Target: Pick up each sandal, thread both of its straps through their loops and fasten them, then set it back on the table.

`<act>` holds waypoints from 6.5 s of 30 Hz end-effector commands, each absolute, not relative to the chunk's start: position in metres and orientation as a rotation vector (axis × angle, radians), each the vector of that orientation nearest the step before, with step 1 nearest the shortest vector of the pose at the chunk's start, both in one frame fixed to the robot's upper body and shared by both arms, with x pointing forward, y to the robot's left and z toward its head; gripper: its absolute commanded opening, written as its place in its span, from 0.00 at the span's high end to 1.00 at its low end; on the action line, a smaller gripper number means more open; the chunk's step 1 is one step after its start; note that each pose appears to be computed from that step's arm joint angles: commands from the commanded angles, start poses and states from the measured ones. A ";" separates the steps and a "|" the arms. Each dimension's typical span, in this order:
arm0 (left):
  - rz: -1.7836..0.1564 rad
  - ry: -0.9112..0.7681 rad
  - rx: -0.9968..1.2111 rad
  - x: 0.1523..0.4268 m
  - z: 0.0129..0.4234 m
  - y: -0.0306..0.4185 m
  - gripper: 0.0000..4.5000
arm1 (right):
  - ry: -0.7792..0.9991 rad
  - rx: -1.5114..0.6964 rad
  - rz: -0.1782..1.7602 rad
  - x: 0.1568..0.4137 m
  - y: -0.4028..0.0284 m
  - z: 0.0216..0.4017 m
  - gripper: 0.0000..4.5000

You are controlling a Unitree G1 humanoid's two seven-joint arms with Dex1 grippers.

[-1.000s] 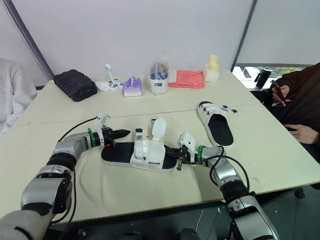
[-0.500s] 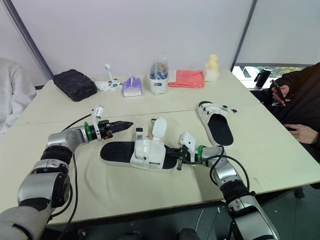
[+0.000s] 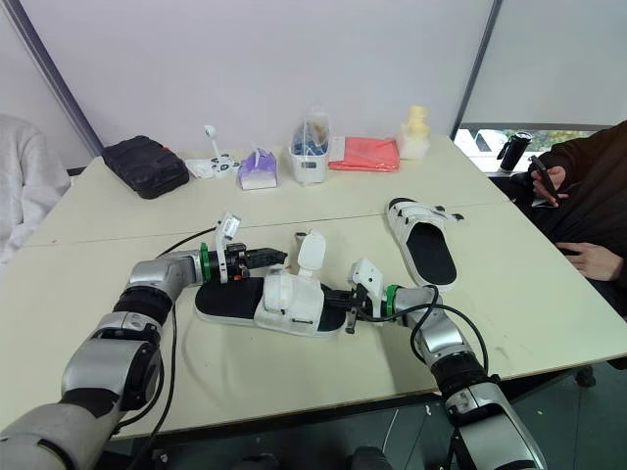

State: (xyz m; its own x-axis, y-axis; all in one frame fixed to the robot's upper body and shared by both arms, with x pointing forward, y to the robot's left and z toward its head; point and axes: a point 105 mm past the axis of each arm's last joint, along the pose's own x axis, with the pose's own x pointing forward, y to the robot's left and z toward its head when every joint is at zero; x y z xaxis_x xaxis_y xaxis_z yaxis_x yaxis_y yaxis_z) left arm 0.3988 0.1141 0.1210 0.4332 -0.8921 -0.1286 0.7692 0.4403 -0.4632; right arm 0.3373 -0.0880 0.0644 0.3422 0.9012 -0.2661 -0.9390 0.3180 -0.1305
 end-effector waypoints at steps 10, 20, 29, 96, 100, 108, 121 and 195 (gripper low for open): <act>-1.108 0.277 -0.384 0.406 0.157 0.111 0.99 | 0.362 -0.298 1.197 0.321 -0.100 0.015 1.00; -1.095 0.468 -0.004 0.399 0.088 0.098 0.99 | 0.364 -0.299 1.200 0.319 -0.099 0.015 1.00; -1.087 0.403 -0.054 0.406 0.107 0.101 0.93 | 0.367 -0.299 1.197 0.319 -0.100 0.014 1.00; -0.906 0.299 -0.448 0.443 0.175 0.036 0.99 | 0.322 -0.318 1.195 0.311 -0.081 0.012 1.00; -1.016 0.192 -0.160 0.441 0.194 0.035 0.99 | 0.323 -0.320 1.195 0.311 -0.082 0.012 1.00; -1.165 -0.345 1.022 0.412 0.203 0.034 0.99 | 0.334 -0.323 1.192 0.312 -0.088 0.010 1.00; -0.780 -1.149 1.612 0.388 0.216 0.069 0.99 | 0.340 -0.328 1.204 0.315 -0.091 0.009 1.00; -1.237 0.234 0.116 0.286 0.129 0.059 0.16 | 0.353 -0.340 1.231 0.321 -0.087 0.003 1.00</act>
